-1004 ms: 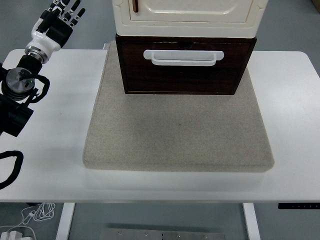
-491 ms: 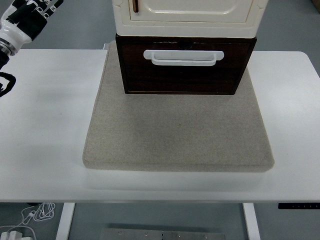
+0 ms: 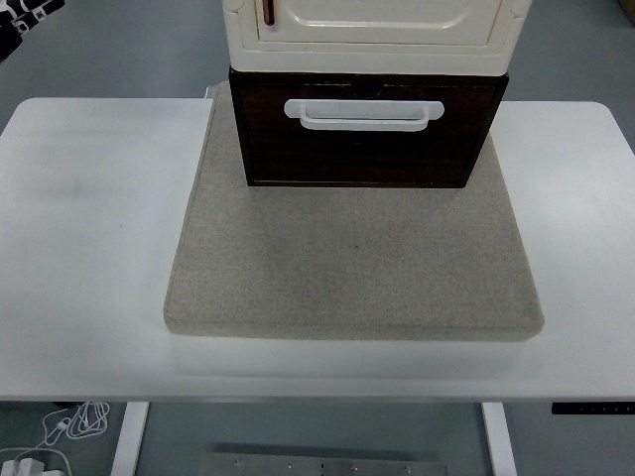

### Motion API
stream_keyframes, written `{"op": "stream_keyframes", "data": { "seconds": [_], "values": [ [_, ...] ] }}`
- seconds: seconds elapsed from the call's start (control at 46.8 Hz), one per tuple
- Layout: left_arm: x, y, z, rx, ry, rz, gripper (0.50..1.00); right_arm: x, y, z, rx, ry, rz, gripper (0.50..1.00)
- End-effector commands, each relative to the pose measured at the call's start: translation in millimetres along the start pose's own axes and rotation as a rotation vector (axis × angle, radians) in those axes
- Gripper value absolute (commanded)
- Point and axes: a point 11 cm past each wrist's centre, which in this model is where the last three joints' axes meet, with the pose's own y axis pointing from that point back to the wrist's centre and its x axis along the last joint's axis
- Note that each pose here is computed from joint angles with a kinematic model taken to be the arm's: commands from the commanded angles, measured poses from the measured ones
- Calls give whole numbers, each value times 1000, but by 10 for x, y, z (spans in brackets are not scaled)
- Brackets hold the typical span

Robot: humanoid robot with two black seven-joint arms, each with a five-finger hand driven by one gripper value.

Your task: Open the drawer under the combination cabinet

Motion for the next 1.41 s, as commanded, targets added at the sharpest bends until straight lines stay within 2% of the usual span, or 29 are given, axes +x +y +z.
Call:
{"op": "stream_keyframes", "data": {
  "seconds": [0.0, 0.15, 0.449, 0.662, 0.94, 1.132, 1.389],
  "values": [
    [-11, 68, 2, 32, -45, -18, 1000, -2, 0, 1, 0, 0, -1, 928],
    [-139, 163, 119, 102, -204, -87, 1000, -2, 0, 1, 0, 0, -1, 928],
    [-515, 312, 161, 225, -437, -244, 1000, -2, 0, 1, 0, 0, -1, 928],
    [-912, 441, 272, 270, -624, -381, 1000, -2, 0, 1, 0, 0, -1, 928],
    [-1264, 598, 219, 318, -729, -506, 1000, 3, 0, 1, 0, 0, 1, 928],
    [-1451, 562, 208, 315, -818, -563, 1000, -2, 0, 1, 0, 0, -1, 928],
    [-1707, 350, 238, 293, -925, -604, 1000, -2, 0, 1, 0, 0, -1, 928]
  ]
}}
